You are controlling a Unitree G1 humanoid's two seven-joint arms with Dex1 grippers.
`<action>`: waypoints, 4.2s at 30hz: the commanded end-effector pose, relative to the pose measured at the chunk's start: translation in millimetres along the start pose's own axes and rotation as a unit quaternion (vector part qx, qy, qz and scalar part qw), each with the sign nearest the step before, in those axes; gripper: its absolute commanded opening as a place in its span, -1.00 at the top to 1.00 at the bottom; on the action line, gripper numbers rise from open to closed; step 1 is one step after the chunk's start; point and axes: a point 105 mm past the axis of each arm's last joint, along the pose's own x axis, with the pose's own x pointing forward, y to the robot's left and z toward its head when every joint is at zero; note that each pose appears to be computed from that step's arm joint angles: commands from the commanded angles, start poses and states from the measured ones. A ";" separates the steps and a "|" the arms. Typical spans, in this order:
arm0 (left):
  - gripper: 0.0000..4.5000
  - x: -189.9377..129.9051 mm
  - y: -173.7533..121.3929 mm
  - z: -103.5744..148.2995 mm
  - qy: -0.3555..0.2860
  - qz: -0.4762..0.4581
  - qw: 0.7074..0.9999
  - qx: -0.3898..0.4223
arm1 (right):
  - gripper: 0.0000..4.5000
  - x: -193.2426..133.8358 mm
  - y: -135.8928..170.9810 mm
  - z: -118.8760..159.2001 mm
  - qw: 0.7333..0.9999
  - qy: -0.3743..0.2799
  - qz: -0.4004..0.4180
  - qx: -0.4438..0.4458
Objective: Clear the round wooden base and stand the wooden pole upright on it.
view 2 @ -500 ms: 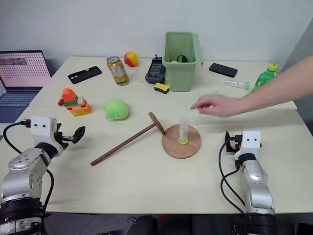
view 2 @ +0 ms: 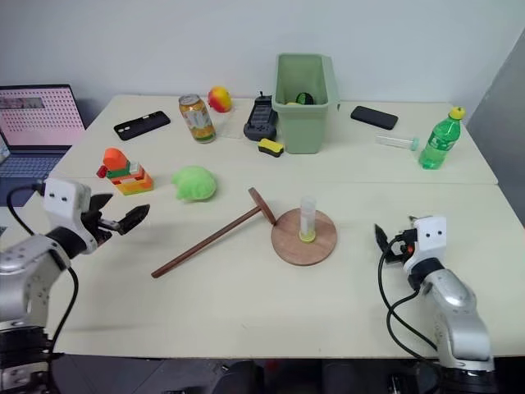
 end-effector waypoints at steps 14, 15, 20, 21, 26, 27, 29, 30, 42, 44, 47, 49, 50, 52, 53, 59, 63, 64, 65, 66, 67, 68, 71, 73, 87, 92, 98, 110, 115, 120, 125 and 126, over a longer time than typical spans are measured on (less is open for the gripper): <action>-0.97 -0.5 -135.6 86.6 -0.061 -0.370 0.922 0.098 | -1.00 43.9 91.2 64.0 0.955 -0.015 0.294 0.028; -0.97 0.6 -138.0 88.9 -0.066 -0.371 0.921 0.101 | -1.00 48.5 92.4 61.3 0.956 -0.013 0.294 0.019; -0.97 3.8 -138.7 91.9 -0.072 -0.367 0.923 0.095 | -1.00 63.7 89.8 57.9 0.963 -0.022 0.270 0.001; -0.97 3.9 -138.7 91.7 -0.072 -0.367 0.923 0.095 | -1.00 65.9 90.0 58.0 0.963 -0.025 0.267 0.002; -1.00 4.2 -140.1 90.5 -0.073 -0.369 0.922 0.091 | -0.83 66.9 93.6 60.7 0.961 -0.036 0.274 0.008; -1.00 4.5 -140.4 90.4 -0.073 -0.369 0.922 0.091 | -0.79 66.9 94.4 62.3 0.961 -0.040 0.275 0.008; -1.00 5.2 -140.6 90.9 -0.075 -0.370 0.922 0.090 | -0.55 66.8 95.9 65.2 0.960 -0.045 0.278 0.008; -1.00 5.4 -140.6 91.1 -0.075 -0.370 0.922 0.090 | -0.45 66.7 96.5 66.0 0.959 -0.046 0.279 0.009; -1.00 8.8 -143.9 93.0 -0.078 -0.379 0.918 0.087 | 0.47 69.6 35.5 102.7 0.982 -0.089 0.168 -0.019; -1.00 10.1 -142.8 93.1 -0.078 -0.379 0.918 0.087 | 0.47 81.0 -12.4 111.4 0.993 -0.096 0.056 -0.047; -1.00 13.0 -145.1 95.1 -0.083 -0.382 0.917 0.085 | 0.47 91.3 -72.0 105.3 0.991 -0.072 -0.077 -0.082; -1.00 14.6 -145.9 96.0 -0.085 -0.383 0.916 0.085 | 0.47 96.6 -96.7 100.5 0.988 -0.066 -0.124 -0.068; -1.00 15.2 -145.8 96.3 -0.085 -0.383 0.916 0.085 | 0.47 99.5 -105.0 97.5 0.987 -0.063 -0.139 -0.051; -1.00 16.2 -145.2 97.2 -0.086 -0.383 0.916 0.086 | 0.47 104.2 -115.6 92.2 0.985 -0.057 -0.160 -0.030; -1.00 16.5 -144.9 97.9 -0.087 -0.382 0.916 0.086 | 0.47 105.9 -118.9 90.1 0.984 -0.054 -0.166 -0.024; -1.00 14.5 -142.4 98.9 -0.087 -0.373 0.920 0.086 | 0.16 110.1 -125.5 81.2 0.985 -0.044 -0.166 -0.003; -1.00 13.6 -140.4 97.9 -0.083 -0.368 0.922 0.085 | -0.21 109.5 -120.3 96.2 0.987 -0.081 -0.140 -0.014; -1.00 13.5 -139.9 97.3 -0.082 -0.367 0.923 0.085 | -0.31 109.0 -119.5 98.4 0.987 -0.085 -0.137 -0.021; -1.00 13.5 -139.7 96.9 -0.080 -0.366 0.923 0.086 | -0.41 107.8 -119.2 101.4 0.986 -0.091 -0.134 -0.025; -1.00 13.4 -139.1 96.7 -0.079 -0.366 0.923 0.087 | -0.53 106.9 -118.7 104.3 0.986 -0.095 -0.133 -0.031; -1.00 13.3 -138.3 97.0 -0.079 -0.366 0.923 0.087 | -0.65 105.7 -118.4 108.3 0.985 -0.103 -0.133 -0.037; -1.00 13.7 -137.4 97.5 -0.078 -0.366 0.923 0.087 | -0.77 104.1 -118.2 112.8 0.984 -0.111 -0.133 -0.043; -1.00 16.9 -129.8 95.1 -0.060 -0.356 0.929 0.087 | -0.99 97.7 -115.4 131.2 0.978 -0.138 -0.135 -0.073; -1.00 19.9 -117.7 91.4 -0.038 -0.341 0.936 0.082 | -0.99 89.0 -110.4 156.4 0.968 -0.180 -0.142 -0.105; -1.00 91.9 -64.2 68.5 0.268 -0.355 0.885 0.141 | -0.99 31.2 112.5 57.1 0.957 -0.073 0.267 -0.083; -1.00 104.7 -76.6 72.1 0.337 -0.378 0.849 0.150 | -0.99 9.5 140.4 19.4 0.947 -0.011 0.313 -0.076; -1.00 112.4 -85.8 53.2 0.392 -0.384 0.819 0.169 | -0.99 1.4 155.7 20.6 0.953 -0.023 0.298 -0.052; -1.00 118.3 -101.1 10.4 0.438 -0.399 0.787 0.170 | -0.99 3.6 153.6 19.1 0.971 -0.040 0.234 -0.007; -0.87 125.2 -106.1 2.8 0.436 -0.391 0.791 0.177 | -1.00 3.4 151.6 19.1 0.973 -0.039 0.229 -0.008; -0.43 129.6 -109.5 6.2 0.429 -0.389 0.796 0.178 | -1.00 3.2 146.6 20.0 0.974 -0.038 0.225 -0.011; 0.05 128.3 -106.6 2.3 0.432 -0.385 0.796 0.177 | -1.00 4.5 144.8 22.8 0.973 -0.038 0.226 -0.011; 0.13 127.9 -106.3 1.6 0.432 -0.386 0.796 0.176 | -1.00 4.5 144.3 22.9 0.973 -0.037 0.227 -0.013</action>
